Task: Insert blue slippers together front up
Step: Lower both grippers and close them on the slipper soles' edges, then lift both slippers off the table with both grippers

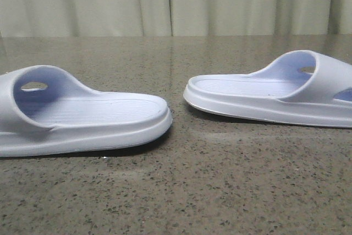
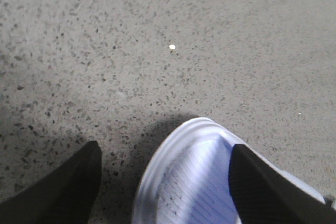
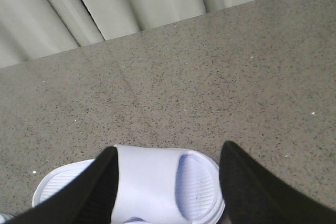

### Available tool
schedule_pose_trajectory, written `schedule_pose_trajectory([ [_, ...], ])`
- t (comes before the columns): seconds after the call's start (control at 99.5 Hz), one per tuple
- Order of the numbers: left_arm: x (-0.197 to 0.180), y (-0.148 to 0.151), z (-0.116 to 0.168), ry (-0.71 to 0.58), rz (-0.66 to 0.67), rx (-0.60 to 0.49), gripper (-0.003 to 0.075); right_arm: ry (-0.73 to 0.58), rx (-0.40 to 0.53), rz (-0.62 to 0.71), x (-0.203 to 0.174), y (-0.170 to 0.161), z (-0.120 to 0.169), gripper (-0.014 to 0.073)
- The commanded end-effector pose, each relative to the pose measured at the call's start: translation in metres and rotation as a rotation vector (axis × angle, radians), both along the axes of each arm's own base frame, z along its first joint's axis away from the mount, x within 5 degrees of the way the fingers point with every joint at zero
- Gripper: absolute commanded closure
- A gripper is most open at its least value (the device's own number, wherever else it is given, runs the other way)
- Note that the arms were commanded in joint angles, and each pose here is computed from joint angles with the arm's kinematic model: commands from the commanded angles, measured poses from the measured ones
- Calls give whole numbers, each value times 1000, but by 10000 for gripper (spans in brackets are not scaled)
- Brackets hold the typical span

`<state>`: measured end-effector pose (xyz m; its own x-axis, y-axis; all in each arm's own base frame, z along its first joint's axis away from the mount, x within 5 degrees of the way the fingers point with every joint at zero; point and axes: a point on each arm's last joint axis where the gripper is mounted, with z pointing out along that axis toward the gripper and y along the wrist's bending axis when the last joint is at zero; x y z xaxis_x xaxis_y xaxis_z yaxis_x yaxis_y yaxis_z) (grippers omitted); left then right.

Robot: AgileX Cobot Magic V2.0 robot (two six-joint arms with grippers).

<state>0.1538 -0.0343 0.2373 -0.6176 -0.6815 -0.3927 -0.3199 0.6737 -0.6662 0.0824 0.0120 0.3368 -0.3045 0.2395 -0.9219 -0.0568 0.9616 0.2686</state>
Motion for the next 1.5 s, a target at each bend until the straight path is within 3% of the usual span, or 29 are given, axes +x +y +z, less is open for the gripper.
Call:
schedule_pose_trajectory([
  [0.0,10,0,9,-42,45,-41,266,-103,6,-17,3,-1,18,233],
  [0.663,9,-8,7,3,-22,-105,276,-140,10,-24,3,-2,21,233],
  [1.487,7,-8,6,13,-40,-84,703,-144,13,-24,4,-2,21,233],
])
